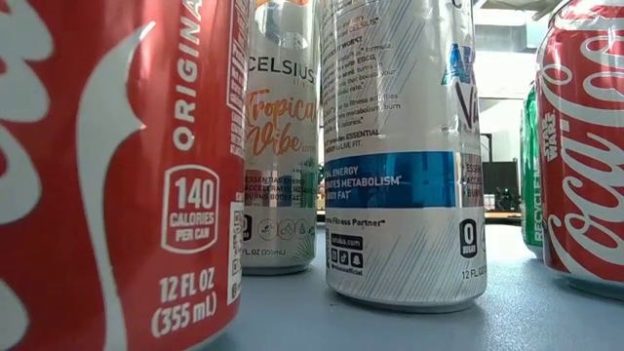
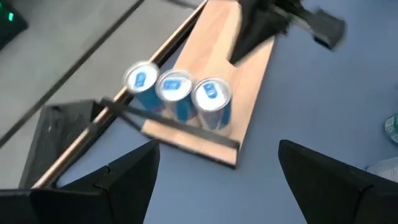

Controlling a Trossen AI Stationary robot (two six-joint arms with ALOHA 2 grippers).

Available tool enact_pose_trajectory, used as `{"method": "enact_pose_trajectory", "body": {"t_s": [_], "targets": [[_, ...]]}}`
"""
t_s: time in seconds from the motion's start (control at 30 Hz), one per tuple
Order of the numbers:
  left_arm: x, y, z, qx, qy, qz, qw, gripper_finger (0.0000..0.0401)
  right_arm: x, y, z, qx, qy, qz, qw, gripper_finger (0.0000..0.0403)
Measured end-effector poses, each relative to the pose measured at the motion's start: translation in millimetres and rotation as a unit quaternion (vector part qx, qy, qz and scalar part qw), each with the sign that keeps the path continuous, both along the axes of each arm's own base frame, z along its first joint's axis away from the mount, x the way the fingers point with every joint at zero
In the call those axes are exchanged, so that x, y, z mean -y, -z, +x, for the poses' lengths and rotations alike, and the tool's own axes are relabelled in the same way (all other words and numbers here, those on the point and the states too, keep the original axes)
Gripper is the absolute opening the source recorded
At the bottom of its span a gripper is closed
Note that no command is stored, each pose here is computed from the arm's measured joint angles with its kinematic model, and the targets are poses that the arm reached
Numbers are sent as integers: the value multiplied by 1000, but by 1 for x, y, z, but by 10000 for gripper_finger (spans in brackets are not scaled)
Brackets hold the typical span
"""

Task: Place canned beverage on shelf
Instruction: Put the top right green soda can on the shelf

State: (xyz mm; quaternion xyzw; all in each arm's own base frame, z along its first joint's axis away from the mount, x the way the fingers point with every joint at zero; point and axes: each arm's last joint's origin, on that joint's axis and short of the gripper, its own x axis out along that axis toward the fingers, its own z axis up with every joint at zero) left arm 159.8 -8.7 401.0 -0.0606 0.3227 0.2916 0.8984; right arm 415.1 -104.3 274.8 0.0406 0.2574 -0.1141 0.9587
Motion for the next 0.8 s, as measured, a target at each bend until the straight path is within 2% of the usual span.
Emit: {"method": "enact_pose_trajectory", "body": {"t_s": [0.2, 0.4, 0.5, 0.6, 0.67, 0.8], "targets": [[-4, 14, 22, 38, 47, 60, 996, 294, 7, -47, -31, 31, 23, -26, 999, 0], [-19, 30, 42, -2, 76, 66, 995, 246, 12, -75, -61, 28, 41, -42, 998, 0], [-22, 44, 61, -37, 117, 64, 990, 208, 15, -80, -69, 23, 46, -46, 998, 0], [-23, 55, 78, -69, 131, 76, 986, 161, 15, -81, -70, 19, 46, -44, 998, 0], [-24, 57, 87, -65, 134, 86, 985, 129, 14, -81, -72, 15, 45, -45, 998, 0], [-26, 53, 91, -53, 129, 110, 984, 74, 13, -81, -74, 6, 44, -44, 998, 0]]}}
